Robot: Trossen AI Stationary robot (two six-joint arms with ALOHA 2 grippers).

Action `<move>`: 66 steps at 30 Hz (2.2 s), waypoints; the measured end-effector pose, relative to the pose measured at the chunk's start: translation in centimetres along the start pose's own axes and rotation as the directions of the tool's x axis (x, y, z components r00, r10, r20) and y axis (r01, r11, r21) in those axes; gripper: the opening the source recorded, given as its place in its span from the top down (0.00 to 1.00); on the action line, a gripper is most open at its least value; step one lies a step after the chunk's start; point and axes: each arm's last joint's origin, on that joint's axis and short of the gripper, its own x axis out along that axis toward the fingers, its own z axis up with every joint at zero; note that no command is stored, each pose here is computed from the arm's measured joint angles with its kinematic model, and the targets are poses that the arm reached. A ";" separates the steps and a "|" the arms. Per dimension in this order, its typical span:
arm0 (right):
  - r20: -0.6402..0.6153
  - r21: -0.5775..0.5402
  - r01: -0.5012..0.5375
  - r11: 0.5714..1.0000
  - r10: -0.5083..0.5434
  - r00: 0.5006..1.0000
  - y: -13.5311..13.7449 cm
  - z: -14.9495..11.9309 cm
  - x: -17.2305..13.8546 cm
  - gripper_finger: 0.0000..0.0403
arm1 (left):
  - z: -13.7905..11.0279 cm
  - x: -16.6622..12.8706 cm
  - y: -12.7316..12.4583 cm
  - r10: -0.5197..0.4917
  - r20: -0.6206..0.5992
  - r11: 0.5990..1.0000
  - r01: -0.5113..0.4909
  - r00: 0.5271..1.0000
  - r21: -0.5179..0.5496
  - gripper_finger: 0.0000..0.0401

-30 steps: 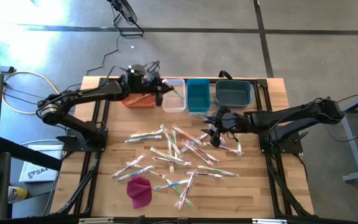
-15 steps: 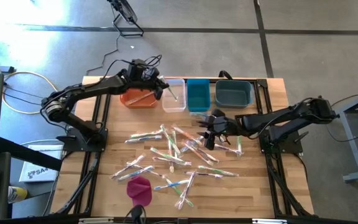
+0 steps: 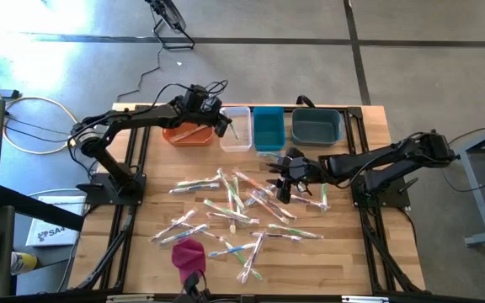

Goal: Pick & Place Toothbrushes
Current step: Put the green toothbrush into the transparent bin, then put the blue toothbrush into the blue bin

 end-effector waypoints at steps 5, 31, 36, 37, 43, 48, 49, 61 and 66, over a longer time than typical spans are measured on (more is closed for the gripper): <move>0.000 0.000 0.000 1.000 0.000 1.000 0.0 0.0 0.0 0.60 | 0.0 0.0 0.2 0.075 0.010 0.997 -0.075 0.997 -0.008 0.75; 0.002 0.001 0.005 1.000 -0.005 1.000 0.0 0.0 0.0 0.60 | 1.2 -0.1 0.5 0.242 0.164 0.907 -0.283 0.956 0.311 0.56; 0.002 0.000 0.005 1.000 -0.005 1.000 0.0 0.0 0.0 0.60 | 1.2 -0.1 0.5 0.243 0.164 0.925 -0.279 0.956 0.258 0.56; 0.002 0.001 0.005 1.000 -0.005 1.000 0.0 0.0 0.0 0.60 | 1.2 -0.1 0.5 0.243 0.163 0.931 -0.277 0.956 0.239 0.56; 0.002 0.001 0.005 1.000 -0.005 1.000 0.0 0.0 0.0 0.60 | 1.1 -0.1 0.4 0.206 0.145 0.949 -0.234 0.968 0.213 0.56; 0.015 0.004 0.002 1.000 -0.002 1.000 0.0 0.1 0.0 0.60 | 1.0 0.1 -0.2 0.171 0.141 0.954 -0.200 0.975 0.223 0.56; 0.020 0.005 0.000 1.000 0.000 1.000 0.0 0.2 0.0 0.60 | 0.9 0.1 -0.5 0.164 0.141 0.955 -0.193 0.976 0.228 0.56; 0.040 0.010 -0.006 1.000 0.006 0.999 0.1 0.4 0.0 0.60 | -0.1 1.0 -4.5 0.059 0.108 0.942 -0.091 0.992 0.324 0.72; 0.040 0.010 -0.003 1.000 0.003 0.999 0.1 0.4 0.0 0.60 | -0.6 1.2 -6.1 0.019 0.095 0.936 -0.051 0.995 0.348 0.85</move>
